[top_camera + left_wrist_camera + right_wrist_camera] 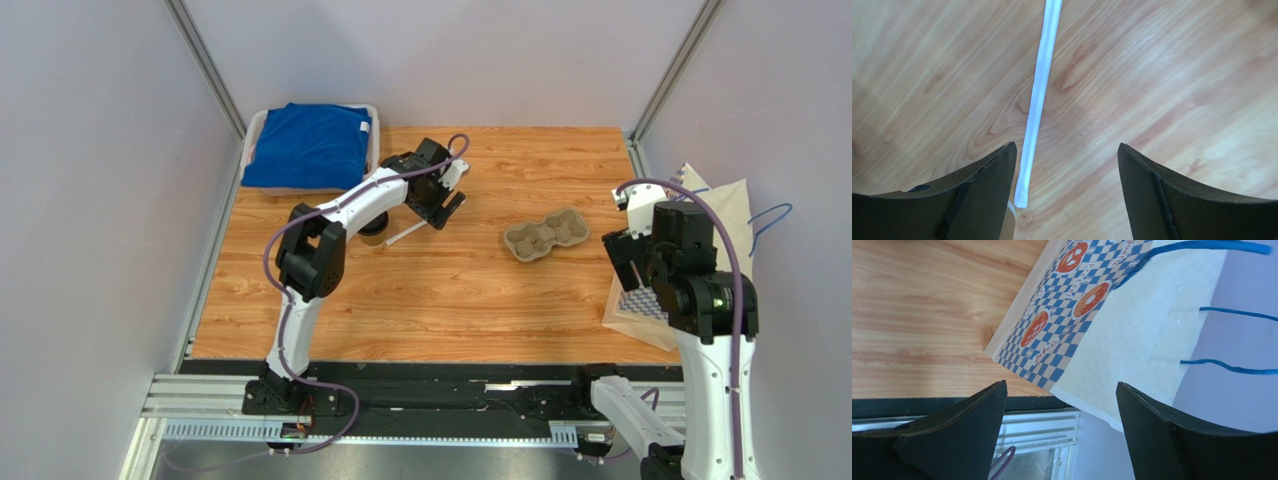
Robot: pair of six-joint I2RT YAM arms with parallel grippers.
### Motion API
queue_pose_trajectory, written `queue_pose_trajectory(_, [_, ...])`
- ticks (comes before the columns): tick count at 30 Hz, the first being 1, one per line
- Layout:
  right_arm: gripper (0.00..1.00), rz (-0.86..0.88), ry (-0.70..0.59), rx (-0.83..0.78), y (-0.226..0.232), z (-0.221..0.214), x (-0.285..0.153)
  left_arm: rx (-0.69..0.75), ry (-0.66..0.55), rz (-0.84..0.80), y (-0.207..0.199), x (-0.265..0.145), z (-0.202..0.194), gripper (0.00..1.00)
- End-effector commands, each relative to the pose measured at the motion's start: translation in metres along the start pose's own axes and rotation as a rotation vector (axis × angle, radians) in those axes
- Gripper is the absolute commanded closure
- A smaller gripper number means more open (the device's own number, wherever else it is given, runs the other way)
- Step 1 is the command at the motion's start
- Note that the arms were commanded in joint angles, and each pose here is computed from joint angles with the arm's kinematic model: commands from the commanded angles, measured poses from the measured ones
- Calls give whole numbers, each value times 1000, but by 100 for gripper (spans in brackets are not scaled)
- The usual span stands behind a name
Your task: Pack the takeout coffee
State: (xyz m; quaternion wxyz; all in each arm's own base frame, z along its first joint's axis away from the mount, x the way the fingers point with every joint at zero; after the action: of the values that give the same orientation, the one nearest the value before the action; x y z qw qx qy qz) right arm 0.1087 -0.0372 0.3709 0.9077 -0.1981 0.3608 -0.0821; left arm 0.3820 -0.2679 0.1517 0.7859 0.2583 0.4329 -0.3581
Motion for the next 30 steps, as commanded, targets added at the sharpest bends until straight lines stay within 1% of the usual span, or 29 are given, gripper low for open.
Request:
queue_pose_trajectory(1, [13, 76, 323, -153, 8, -41, -1, -15, -220, -44, -6, -73, 35, 17])
queue_pose_trajectory(5, [13, 86, 421, -218, 14, -49, 15, 6, -288, -43, -8, -104, 40, 17])
queue_pose_trajectory(10, [18, 134, 464, -249, 18, -56, 18, 17, -325, -25, -8, -122, 40, 16])
queue_pose_trajectory(13, [32, 189, 446, -225, 20, -52, 14, 17, -338, -24, -9, -130, 40, 16])
queue_pose_trajectory(14, [39, 199, 432, -218, 20, -50, 13, 16, -342, -25, -9, -132, 40, 16])
queue_pose_trajectory(16, [47, 228, 391, -193, 20, -41, 9, 16, -349, -23, -10, -136, 41, 16])
queue_pose_trajectory(19, [72, 226, 351, -176, 17, -29, 8, 16, -352, -22, -10, -141, 39, 16])
queue_pose_trajectory(20, [91, 214, 337, -172, 16, -25, 8, 20, -354, -17, -10, -143, 39, 16])
queue_pose_trajectory(21, [100, 180, 302, -163, 12, -19, 7, 22, -355, -15, -10, -145, 39, 16])
queue_pose_trajectory(23, [100, 121, 254, -145, 5, -11, 5, 32, -352, -1, -9, -150, 36, 16])
queue_pose_trajectory(26, [100, 44, 100, -75, -9, 12, -9, 52, -347, 17, -10, -158, 30, 15])
queue_pose_trajectory(27, [100, 43, 65, -62, -11, 17, -14, 53, -350, 27, -8, -161, 28, 15])
queue_pose_trajectory(28, [100, 41, -5, -40, -17, 27, -27, 57, -349, 31, -9, -164, 25, 15])
queue_pose_trajectory(30, [100, 78, -75, -21, -18, 38, -35, 53, -345, 45, -4, -167, 21, 14])
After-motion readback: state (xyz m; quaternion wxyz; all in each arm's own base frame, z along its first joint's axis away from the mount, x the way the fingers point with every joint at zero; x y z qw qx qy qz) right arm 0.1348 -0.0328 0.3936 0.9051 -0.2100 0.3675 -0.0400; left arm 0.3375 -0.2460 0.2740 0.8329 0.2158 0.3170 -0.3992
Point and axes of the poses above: each gripper's point midway between its finger pads, its own x axis out along the fingers, its own y axis along the line the jaws close on, z = x × y, the point moved 9 cm from there along -x, back along the fingers, and after that the axes turned 9 degrees about x, right-handed, at the moved point
